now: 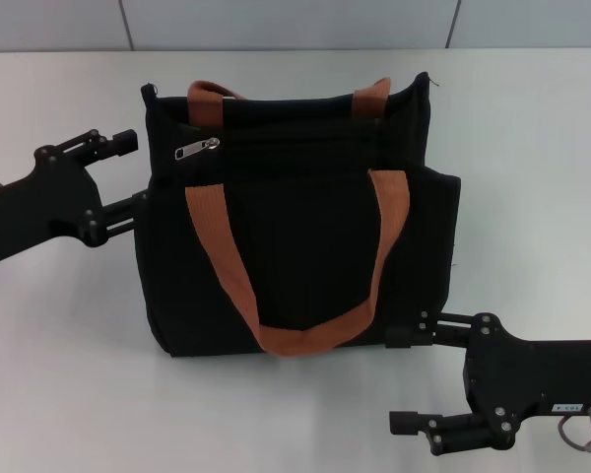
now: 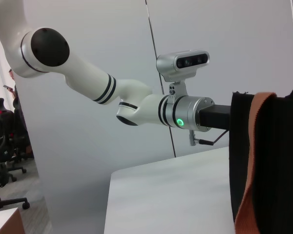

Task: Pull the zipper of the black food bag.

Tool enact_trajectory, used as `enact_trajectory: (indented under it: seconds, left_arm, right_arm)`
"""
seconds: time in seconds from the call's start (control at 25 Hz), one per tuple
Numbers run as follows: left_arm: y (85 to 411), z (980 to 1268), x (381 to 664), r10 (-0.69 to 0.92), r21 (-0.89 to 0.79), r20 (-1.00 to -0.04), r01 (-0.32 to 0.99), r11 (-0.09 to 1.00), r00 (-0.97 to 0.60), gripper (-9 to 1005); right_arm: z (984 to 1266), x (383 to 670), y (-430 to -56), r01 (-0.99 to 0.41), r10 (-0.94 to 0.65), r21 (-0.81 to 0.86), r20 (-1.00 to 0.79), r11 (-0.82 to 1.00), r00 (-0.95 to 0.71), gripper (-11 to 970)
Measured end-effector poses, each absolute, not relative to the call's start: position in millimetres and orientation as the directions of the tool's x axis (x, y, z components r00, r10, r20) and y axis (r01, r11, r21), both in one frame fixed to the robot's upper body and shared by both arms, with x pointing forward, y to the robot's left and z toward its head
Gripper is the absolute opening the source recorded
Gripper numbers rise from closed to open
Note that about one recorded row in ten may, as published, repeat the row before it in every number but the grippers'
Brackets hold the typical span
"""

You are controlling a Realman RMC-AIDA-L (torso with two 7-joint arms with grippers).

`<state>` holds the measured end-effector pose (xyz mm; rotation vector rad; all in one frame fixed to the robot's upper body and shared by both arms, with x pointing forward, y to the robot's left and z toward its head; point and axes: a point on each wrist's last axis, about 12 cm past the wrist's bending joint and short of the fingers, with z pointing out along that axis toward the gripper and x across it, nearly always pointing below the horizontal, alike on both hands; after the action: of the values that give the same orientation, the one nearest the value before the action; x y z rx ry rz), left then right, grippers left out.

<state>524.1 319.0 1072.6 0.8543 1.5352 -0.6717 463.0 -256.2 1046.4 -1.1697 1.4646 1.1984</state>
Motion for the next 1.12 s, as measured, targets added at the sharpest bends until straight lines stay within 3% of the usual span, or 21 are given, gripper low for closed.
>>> enact_trajectory:
  seconds: [0.28,0.48,0.8,1.04,1.12]
  left_arm:
    - [323,1078,522,0.067,0.074,-0.997,0.77,0.633,0.041,651]
    - [323,1082,514,0.03,0.101,-0.994,0.762,0.64,0.106,415]
    - [322,1081,499,0.002,0.115,-0.99,0.784,0.611,0.144,187]
    - [319,1077,492,-0.017,0.106,-0.989,0.788,0.606,0.145,24]
    - [318,1077,490,-0.018,0.113,-0.988,0.789,0.604,0.155,25]
  right_arm:
    - [1046,463,-256,-0.984,-0.126,0.154,-0.978,0.09,-0.164,806]
    - [1047,463,-256,-0.984,-0.122,0.153,-0.979,0.09,-0.164,805]
    - [1072,462,-257,-0.98,0.056,0.199,-0.979,0.021,-0.197,805]
    - [1106,489,-255,-0.918,0.224,0.395,-0.893,-0.025,-0.391,805]
    - [1115,500,-252,-0.888,0.233,0.458,-0.86,-0.041,-0.454,805]
